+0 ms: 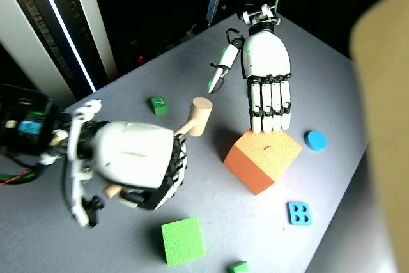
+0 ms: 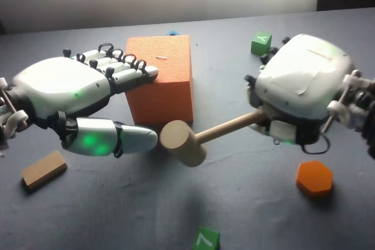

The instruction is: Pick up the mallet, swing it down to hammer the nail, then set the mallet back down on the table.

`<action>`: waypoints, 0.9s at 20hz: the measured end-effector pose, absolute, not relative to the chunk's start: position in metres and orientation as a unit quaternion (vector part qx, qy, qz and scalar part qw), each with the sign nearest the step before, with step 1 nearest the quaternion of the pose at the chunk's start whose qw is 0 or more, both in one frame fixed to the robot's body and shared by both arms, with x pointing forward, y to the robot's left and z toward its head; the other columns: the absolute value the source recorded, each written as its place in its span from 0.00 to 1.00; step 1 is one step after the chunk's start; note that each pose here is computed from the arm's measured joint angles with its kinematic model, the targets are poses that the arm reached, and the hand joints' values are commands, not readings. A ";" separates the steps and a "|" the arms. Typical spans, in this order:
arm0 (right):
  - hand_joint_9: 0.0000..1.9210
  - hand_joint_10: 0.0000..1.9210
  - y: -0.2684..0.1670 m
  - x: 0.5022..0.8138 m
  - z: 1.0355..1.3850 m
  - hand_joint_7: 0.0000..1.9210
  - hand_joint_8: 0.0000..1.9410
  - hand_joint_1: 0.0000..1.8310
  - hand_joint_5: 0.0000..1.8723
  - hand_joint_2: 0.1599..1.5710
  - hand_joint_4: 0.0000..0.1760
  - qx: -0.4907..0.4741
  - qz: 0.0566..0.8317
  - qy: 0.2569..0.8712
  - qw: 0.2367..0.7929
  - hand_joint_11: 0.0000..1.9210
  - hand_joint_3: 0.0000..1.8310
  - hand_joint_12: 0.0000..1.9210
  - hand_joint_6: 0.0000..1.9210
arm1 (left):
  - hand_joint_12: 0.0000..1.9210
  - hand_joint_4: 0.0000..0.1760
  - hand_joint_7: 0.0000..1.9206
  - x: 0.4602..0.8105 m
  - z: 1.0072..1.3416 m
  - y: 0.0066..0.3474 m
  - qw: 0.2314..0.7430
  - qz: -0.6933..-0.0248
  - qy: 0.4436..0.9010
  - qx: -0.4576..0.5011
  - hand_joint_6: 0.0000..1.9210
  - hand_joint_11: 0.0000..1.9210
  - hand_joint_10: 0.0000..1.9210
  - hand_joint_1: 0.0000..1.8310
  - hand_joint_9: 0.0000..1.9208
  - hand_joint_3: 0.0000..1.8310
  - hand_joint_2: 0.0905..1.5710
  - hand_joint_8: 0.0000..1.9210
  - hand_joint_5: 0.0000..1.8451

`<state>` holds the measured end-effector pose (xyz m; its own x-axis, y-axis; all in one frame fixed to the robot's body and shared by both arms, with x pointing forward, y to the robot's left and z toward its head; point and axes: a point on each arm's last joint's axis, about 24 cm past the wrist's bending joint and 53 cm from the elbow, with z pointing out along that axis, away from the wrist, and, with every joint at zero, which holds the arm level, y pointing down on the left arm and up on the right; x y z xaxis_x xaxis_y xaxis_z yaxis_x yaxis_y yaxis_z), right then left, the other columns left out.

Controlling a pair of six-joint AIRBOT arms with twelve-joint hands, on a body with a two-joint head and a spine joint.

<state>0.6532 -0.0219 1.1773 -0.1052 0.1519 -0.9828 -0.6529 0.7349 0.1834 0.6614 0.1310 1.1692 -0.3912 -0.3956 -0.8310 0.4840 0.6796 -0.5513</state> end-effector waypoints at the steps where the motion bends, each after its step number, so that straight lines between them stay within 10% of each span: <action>1: 0.90 1.00 -0.017 0.653 1.176 0.83 1.00 0.32 0.74 0.95 1.00 -0.187 0.316 0.672 0.643 0.99 0.00 1.00 1.00 | 0.08 0.00 0.05 0.662 1.171 0.134 0.553 -0.398 0.732 0.029 0.00 0.00 0.00 0.00 0.04 0.00 0.72 0.00 0.04; 18: 0.76 1.00 0.013 0.656 1.139 0.69 1.00 0.17 0.61 0.93 1.00 -0.196 0.316 0.672 0.641 0.86 0.00 1.00 1.00 | 0.09 0.00 0.06 0.664 1.216 0.139 0.578 -0.415 0.703 0.017 0.00 0.00 0.00 0.00 0.06 0.00 0.72 0.00 0.05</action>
